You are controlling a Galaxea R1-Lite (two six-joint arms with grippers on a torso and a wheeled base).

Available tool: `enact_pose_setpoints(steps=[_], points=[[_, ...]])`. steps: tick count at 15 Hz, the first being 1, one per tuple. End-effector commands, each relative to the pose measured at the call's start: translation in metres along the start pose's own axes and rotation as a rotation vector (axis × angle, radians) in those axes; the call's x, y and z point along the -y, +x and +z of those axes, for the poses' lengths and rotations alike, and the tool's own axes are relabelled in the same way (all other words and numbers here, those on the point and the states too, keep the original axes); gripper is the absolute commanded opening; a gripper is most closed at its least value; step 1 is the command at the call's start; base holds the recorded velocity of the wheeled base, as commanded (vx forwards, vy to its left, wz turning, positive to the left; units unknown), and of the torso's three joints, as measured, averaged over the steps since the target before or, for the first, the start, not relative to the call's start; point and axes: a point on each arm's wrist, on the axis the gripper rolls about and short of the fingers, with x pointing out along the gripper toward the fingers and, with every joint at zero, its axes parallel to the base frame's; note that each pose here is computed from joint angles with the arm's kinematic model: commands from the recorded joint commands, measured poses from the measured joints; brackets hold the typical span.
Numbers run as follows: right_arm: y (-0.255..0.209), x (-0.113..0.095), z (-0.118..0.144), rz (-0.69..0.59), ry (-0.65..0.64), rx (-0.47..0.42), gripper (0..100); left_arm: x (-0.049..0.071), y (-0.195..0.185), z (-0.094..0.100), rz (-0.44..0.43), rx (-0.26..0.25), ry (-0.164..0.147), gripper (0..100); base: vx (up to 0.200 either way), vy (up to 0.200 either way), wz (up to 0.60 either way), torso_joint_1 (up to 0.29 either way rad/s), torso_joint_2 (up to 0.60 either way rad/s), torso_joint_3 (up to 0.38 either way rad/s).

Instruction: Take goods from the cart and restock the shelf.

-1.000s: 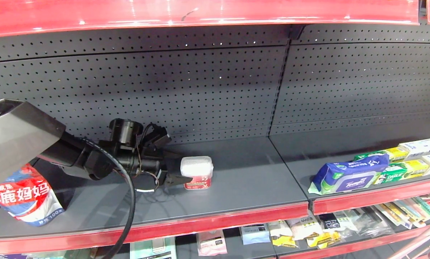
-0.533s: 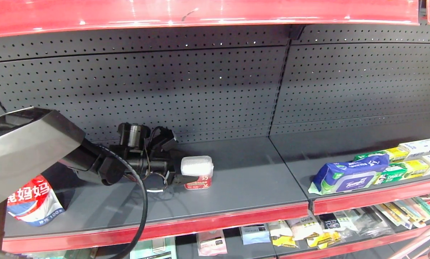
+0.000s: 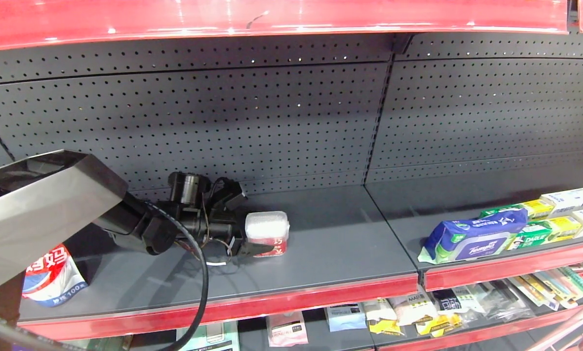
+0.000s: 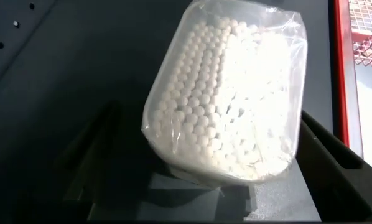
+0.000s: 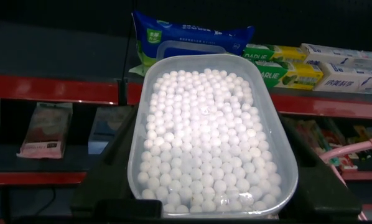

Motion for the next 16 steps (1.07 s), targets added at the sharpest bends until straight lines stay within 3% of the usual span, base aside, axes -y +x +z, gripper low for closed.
enact_pose_setpoints(steps=[1,10,16], points=[[0.001,0.0,0.0,0.002,-0.002,-0.008,0,-0.001,0.002,-0.003,-0.002,-0.004,-0.005,100,0.0,0.0,0.0,0.0,0.0,0.0],[0.002,0.0,0.003,0.003,-0.002,-0.011,0,-0.009,0.016,-0.004,-0.006,0.006,0.01,100,0.0,0.0,0.0,0.0,0.0,0.0],[0.002,0.0,0.003,0.003,0.0,-0.011,0,-0.005,0.023,0.002,-0.024,0.015,0.004,100,0.0,0.0,0.0,0.0,0.0,0.0]])
